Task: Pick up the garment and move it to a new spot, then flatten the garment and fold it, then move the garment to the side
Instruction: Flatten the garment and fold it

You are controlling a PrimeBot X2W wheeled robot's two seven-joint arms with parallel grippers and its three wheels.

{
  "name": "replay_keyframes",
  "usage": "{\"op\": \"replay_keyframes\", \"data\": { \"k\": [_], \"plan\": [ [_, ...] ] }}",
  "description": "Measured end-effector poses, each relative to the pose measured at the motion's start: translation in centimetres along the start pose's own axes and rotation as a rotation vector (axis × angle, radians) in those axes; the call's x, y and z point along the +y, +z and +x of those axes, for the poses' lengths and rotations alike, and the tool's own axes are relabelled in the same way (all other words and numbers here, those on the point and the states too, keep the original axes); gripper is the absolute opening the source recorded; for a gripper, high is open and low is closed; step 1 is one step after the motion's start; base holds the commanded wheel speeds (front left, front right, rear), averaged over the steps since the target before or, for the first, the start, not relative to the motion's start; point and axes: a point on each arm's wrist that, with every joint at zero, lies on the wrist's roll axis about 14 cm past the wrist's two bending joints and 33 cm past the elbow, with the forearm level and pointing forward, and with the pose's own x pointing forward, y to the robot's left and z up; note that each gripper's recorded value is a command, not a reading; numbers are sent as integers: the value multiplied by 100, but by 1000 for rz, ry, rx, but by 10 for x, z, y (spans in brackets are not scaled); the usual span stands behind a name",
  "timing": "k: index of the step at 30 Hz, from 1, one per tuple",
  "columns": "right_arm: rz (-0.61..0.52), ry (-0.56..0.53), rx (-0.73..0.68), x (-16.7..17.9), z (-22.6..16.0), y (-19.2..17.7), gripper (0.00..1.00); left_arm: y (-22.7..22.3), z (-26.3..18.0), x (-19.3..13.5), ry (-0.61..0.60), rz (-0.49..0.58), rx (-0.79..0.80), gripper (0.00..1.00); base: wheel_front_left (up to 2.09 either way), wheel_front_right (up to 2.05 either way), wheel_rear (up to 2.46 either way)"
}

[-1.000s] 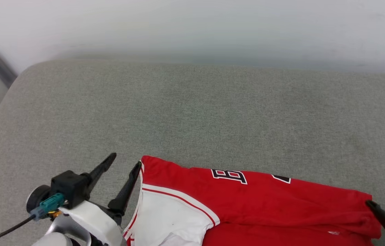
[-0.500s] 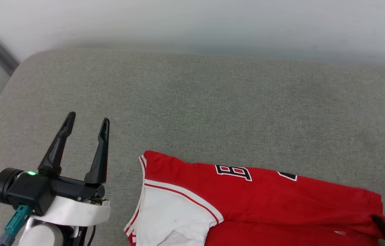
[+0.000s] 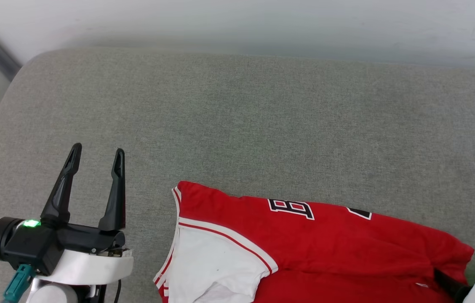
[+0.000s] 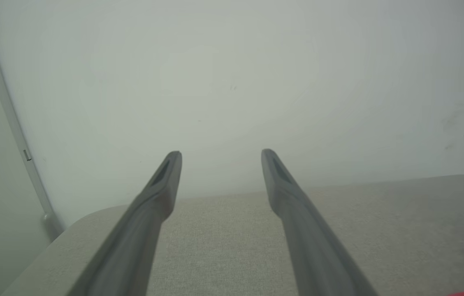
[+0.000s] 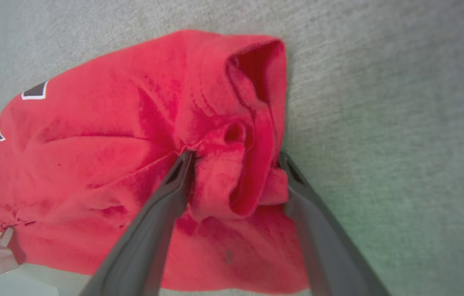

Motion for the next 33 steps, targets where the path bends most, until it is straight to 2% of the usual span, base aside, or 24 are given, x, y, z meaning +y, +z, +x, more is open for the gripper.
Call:
{"op": "replay_keyframes", "data": {
  "k": [2, 3, 5, 10, 15, 24, 27, 29, 33],
  "plan": [
    [-2, 11, 10, 3, 2, -3, 100, 0, 0, 0, 2, 1, -2, 100, 0, 0, 0],
    [-5, 13, 10, 4, 2, -4, 47, 0, 0, 1, 6, 0, -3, 100, 0, 0, 0],
    [-10, 14, 4, 5, 3, -5, 0, 0, 0, 1, 7, 0, -4, 100, 0, 0, 0],
    [-11, 22, -54, 8, 6, 2, 0, 0, -1, 1, 10, 1, -8, 100, 0, 0, 0],
    [-26, -6, -102, -3, -2, 14, 0, 4, -3, 2, 13, -1, -19, 100, 0, 0, 0],
    [-36, -171, -231, -68, -42, 59, 0, 9, -7, -6, -9, -12, -27, 100, 0, 0, 0],
    [-70, -225, -253, -83, -54, 69, 0, 10, -10, -9, -17, -18, -29, 100, 0, 0, 0],
    [-77, -216, -260, -80, -57, 71, 0, 12, -11, -9, -17, -25, -35, 100, 0, 0, 0],
    [-133, -141, -246, -51, -55, 67, 0, 15, -13, -9, -14, -32, -42, 100, 0, 0, 0]
  ]
}}
